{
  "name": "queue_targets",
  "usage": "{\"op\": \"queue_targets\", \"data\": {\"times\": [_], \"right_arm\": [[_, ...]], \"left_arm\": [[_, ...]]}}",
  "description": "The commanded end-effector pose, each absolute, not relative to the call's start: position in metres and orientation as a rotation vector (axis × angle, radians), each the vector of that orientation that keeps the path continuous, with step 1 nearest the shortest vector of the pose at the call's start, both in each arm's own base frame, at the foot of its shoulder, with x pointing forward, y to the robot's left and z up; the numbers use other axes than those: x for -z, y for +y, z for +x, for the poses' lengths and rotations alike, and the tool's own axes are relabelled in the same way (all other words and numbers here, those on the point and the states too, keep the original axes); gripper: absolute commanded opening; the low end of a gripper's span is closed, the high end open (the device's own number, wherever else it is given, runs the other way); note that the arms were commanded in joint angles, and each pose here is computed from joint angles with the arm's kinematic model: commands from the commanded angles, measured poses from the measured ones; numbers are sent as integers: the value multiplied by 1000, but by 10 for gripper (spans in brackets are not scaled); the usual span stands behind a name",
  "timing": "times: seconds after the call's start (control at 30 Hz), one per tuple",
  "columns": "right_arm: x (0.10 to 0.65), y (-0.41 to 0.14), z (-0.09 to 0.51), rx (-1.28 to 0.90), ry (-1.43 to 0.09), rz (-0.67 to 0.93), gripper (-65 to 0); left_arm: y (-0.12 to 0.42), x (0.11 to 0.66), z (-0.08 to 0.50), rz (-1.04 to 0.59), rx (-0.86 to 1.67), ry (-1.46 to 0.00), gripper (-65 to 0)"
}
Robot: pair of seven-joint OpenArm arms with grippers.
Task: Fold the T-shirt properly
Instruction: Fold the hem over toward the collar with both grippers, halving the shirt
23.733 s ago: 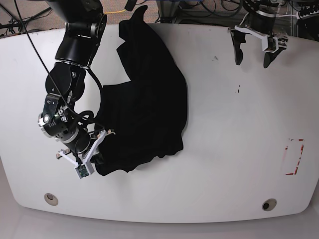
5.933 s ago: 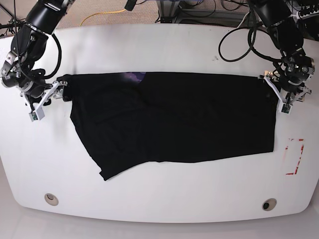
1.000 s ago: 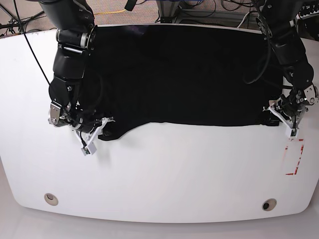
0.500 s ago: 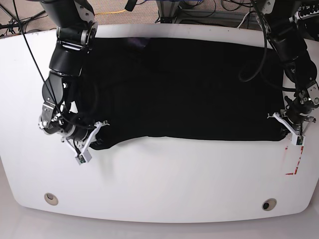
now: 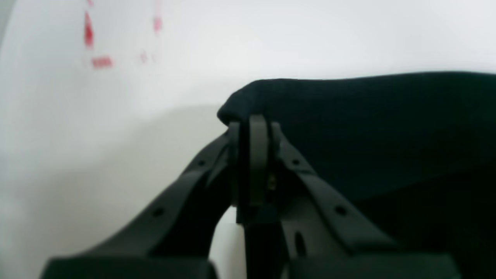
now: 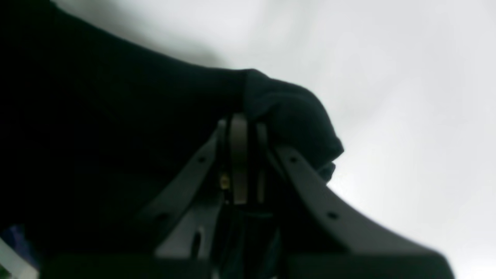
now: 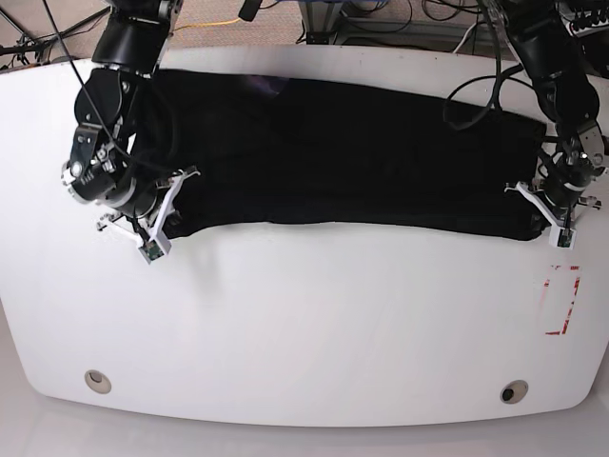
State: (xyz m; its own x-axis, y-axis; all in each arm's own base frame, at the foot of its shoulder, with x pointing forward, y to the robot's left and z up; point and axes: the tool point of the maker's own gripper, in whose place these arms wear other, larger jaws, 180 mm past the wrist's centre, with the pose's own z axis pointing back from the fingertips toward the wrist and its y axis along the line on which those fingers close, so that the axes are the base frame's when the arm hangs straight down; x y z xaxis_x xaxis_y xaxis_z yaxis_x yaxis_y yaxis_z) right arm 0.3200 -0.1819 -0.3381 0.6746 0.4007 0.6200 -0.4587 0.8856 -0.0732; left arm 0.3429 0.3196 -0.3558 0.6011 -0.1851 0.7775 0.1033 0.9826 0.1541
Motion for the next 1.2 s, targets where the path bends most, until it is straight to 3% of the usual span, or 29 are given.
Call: {"op": "queue_targets", "data": {"times": [0.0,0.57,0.63,0.7,0.73,0.87,0.97,1.17], "right_arm": [[317,-183,320,-507,-735,46,-650],[371,-190,228,-449,-530,77,-636],[376,-196,219,-422,-512,74,-555],[378,-203,211,-401,-496,64,-430],[378,-209,209,-386,-495,54,-336],[365,-221,206,-343,-535,37,-101],[355,-225,202,-284,-593,101,-76],[328,-232,211,-217,-726,198,-76]], "left_arm": [[327,338,349,124,174,-962,-650],[341,373,292,154,165,-831,-650],[340,377,289,153,173,-808,-650],[344,382,282,166,194,-755,-592],[348,383,279,176,202,-723,-537],[350,384,274,188,209,-681,-354],[348,361,282,225,239,-726,-283],[319,302,299,260,304,-863,-283]]}}
